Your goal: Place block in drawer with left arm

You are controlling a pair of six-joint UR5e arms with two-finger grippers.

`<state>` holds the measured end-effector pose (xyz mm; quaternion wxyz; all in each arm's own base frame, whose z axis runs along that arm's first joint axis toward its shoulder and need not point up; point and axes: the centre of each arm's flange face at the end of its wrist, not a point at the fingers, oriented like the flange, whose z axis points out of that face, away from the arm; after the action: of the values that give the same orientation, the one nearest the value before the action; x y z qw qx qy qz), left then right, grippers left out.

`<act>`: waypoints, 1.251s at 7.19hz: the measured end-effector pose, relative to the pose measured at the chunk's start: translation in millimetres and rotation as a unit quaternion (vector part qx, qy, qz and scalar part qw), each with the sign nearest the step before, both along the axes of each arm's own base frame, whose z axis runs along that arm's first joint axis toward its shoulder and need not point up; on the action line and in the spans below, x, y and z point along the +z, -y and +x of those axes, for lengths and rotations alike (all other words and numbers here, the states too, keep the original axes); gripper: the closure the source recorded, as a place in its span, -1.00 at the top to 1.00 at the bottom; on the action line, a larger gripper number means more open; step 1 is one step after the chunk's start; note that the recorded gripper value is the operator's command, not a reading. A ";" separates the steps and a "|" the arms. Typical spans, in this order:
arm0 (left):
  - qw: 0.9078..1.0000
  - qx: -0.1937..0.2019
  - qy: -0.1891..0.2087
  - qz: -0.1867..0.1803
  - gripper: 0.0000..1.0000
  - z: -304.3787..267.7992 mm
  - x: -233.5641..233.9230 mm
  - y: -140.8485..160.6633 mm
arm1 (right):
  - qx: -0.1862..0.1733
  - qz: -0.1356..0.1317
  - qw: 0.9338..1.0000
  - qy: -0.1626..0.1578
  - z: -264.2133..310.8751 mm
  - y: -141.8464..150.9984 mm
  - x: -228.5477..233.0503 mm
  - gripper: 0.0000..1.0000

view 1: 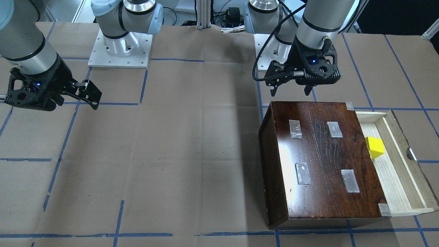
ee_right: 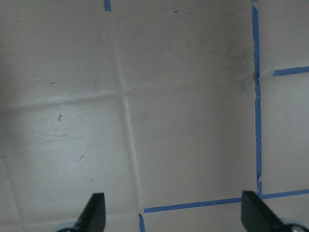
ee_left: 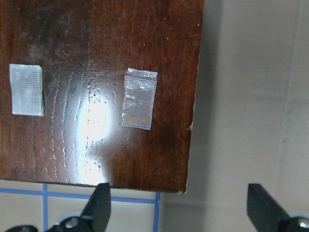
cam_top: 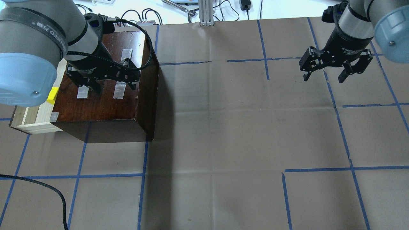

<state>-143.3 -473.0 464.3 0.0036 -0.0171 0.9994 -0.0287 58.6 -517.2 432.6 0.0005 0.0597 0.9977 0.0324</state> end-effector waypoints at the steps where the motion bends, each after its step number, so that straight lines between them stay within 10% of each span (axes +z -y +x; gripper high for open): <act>1: 1.000 -0.021 0.001 0.000 0.97 0.0 1.9 -2.5 | 0.000 0.000 1.000 0.000 0.0 0.1 0.2 1.00; 9: 0.998 -0.063 -0.004 0.001 0.97 1.5 11.3 -7.8 | 0.000 0.000 1.000 0.000 0.0 0.1 0.2 1.00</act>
<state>-141.7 -465.2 475.6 -0.0026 0.0463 0.9985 -0.0281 58.6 -517.3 432.8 0.0005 0.0597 0.9977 0.0322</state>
